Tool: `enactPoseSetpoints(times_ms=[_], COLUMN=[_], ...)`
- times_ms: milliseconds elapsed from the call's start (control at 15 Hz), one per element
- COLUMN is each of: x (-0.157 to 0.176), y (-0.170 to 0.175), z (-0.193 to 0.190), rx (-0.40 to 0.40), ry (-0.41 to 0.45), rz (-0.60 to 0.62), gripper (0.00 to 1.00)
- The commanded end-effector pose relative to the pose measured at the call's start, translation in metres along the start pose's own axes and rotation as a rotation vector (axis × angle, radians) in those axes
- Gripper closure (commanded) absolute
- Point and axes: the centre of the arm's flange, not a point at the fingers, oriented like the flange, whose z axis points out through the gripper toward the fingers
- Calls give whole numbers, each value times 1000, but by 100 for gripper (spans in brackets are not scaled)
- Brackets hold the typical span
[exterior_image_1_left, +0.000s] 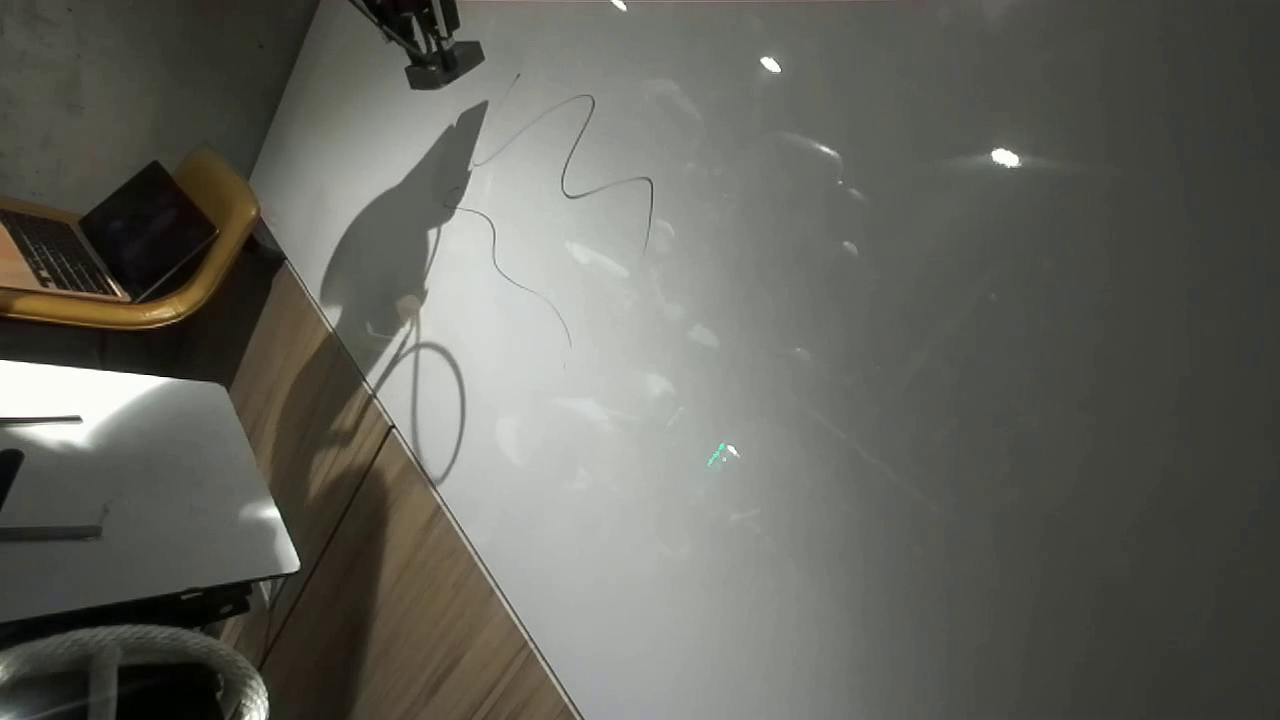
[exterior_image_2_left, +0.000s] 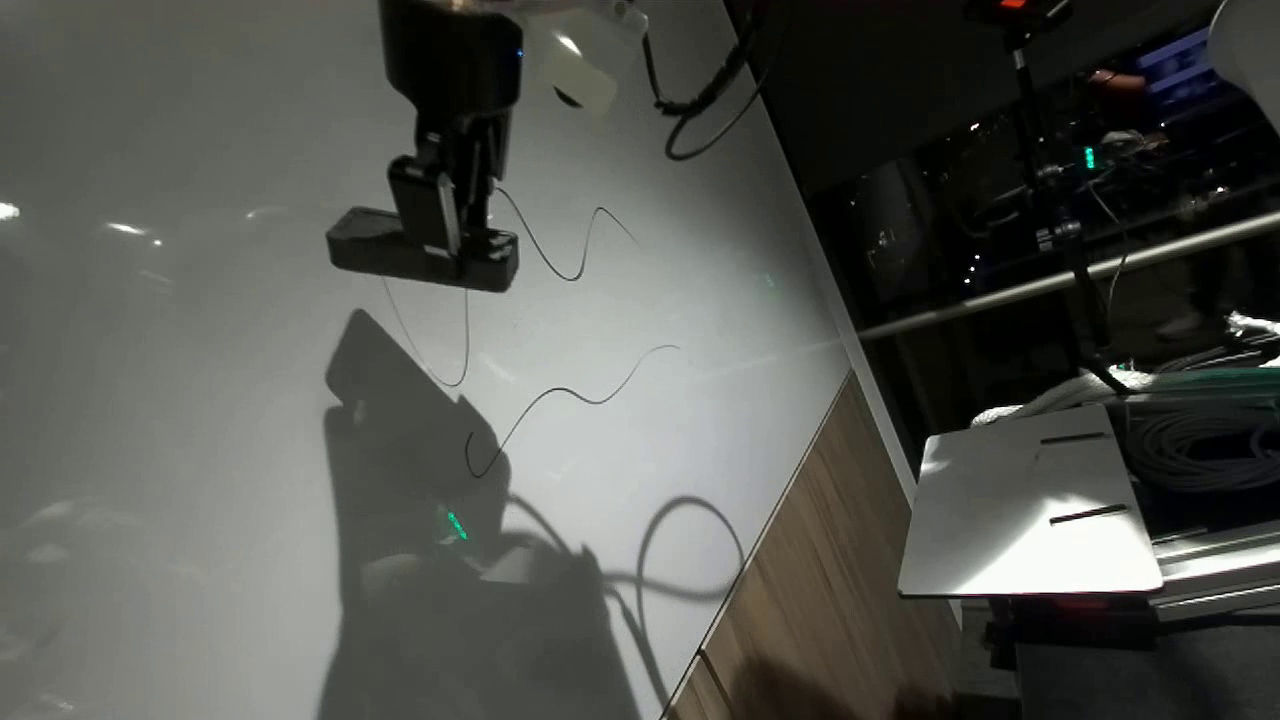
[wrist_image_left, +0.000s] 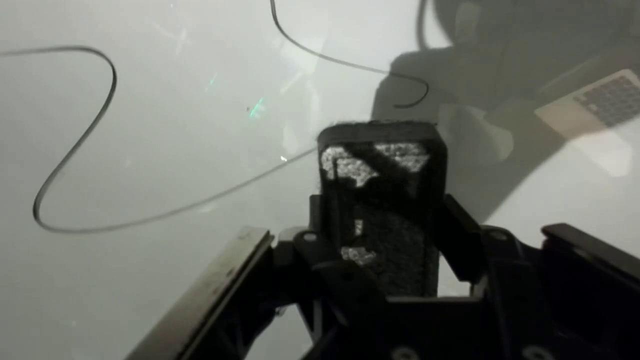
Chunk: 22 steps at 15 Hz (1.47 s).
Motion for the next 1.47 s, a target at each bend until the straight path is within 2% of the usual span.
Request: enactPoseSetpoints(times_ms=[0, 200, 733, 1067, 1400], x=[50, 64, 77, 84, 76], y=[5, 31, 64, 47, 2], z=[-3, 21, 90, 100, 127], rx=[-56, -84, -32, 1, 45], ry=[53, 54, 12, -12, -48], rz=[-12, 4, 45, 39, 9], gripper=[70, 70, 70, 70, 70])
